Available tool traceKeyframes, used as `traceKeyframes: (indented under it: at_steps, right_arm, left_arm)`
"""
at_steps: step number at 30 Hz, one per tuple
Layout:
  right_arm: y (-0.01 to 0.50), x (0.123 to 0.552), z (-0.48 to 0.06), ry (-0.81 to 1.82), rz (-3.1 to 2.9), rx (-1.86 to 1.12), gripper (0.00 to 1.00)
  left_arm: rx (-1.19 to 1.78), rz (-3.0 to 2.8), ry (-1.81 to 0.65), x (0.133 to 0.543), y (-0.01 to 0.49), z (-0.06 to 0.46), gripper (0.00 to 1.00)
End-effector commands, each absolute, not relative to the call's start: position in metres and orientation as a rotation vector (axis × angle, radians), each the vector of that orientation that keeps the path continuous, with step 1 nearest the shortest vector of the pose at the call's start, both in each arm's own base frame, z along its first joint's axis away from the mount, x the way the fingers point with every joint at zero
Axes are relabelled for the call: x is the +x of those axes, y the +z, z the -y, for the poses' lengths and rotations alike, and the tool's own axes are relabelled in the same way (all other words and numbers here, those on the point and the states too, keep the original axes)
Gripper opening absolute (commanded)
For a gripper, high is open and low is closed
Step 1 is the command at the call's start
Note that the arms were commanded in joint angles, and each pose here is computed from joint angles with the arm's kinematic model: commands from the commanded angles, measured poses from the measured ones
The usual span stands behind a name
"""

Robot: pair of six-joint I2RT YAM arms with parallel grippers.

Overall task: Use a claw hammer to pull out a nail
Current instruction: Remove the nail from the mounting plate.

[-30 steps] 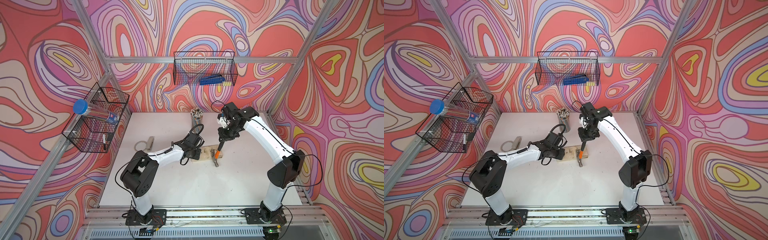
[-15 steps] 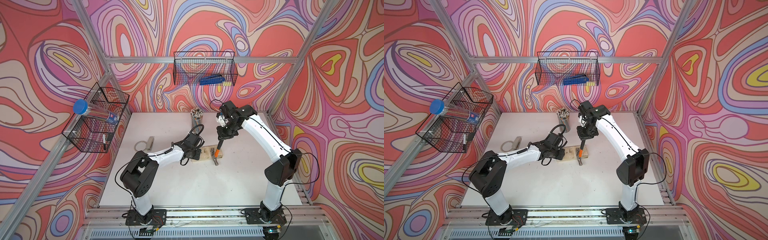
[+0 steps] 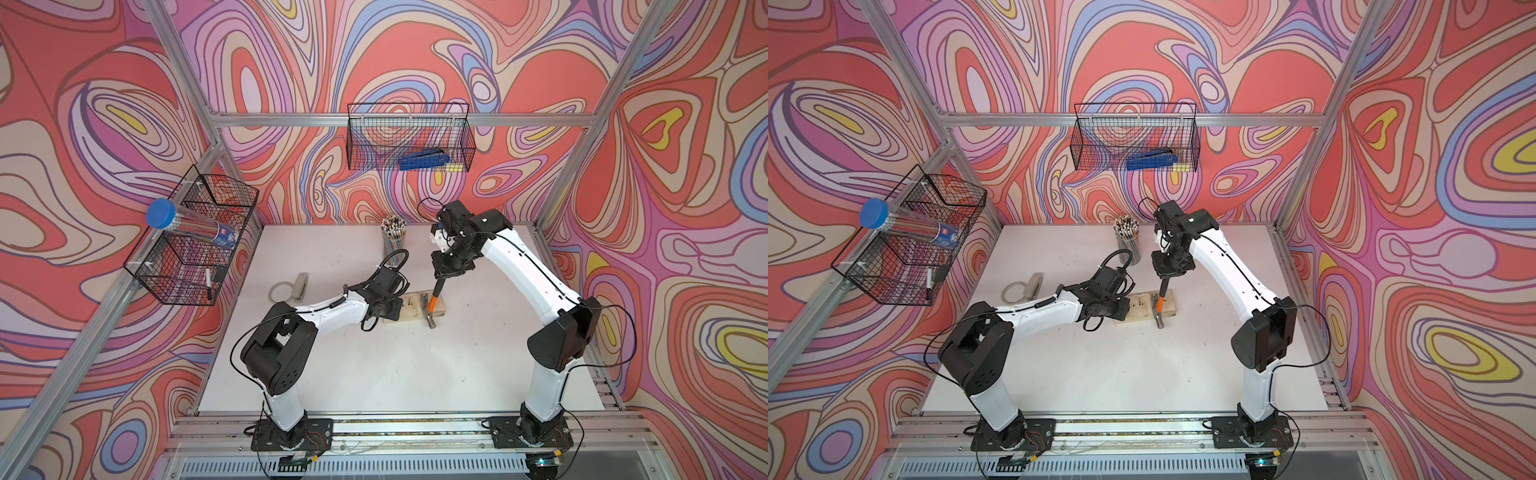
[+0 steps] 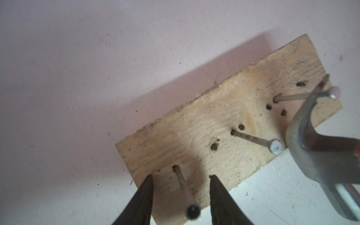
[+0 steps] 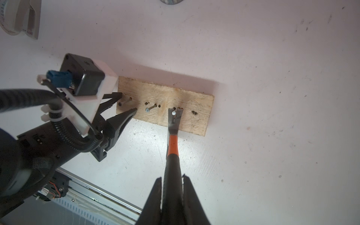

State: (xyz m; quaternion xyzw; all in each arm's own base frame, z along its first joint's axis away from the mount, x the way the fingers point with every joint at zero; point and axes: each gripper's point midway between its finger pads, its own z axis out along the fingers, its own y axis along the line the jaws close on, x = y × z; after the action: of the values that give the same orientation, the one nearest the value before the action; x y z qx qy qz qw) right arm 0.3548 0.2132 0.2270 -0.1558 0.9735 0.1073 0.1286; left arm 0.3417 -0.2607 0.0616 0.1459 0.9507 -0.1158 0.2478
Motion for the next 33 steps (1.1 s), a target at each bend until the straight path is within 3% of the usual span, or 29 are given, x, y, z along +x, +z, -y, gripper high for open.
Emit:
traceKeyframes:
  at_steps: [1,12,33]
  right_arm:
    - [0.237,0.375,-0.221,0.3,-2.728,-0.456,0.0]
    - [0.238,0.372,-0.225,0.341,-2.568,-0.432,0.0]
    - [0.195,0.351,-0.214,0.288,-2.511,-0.43,0.0]
  left_arm:
    - [0.439,-2.74,-0.262,0.311,0.02,0.249,0.48]
    - [0.436,-2.738,-0.266,0.311,0.021,0.25,0.47]
    - [0.407,-2.796,-0.214,0.299,0.005,0.237,0.47]
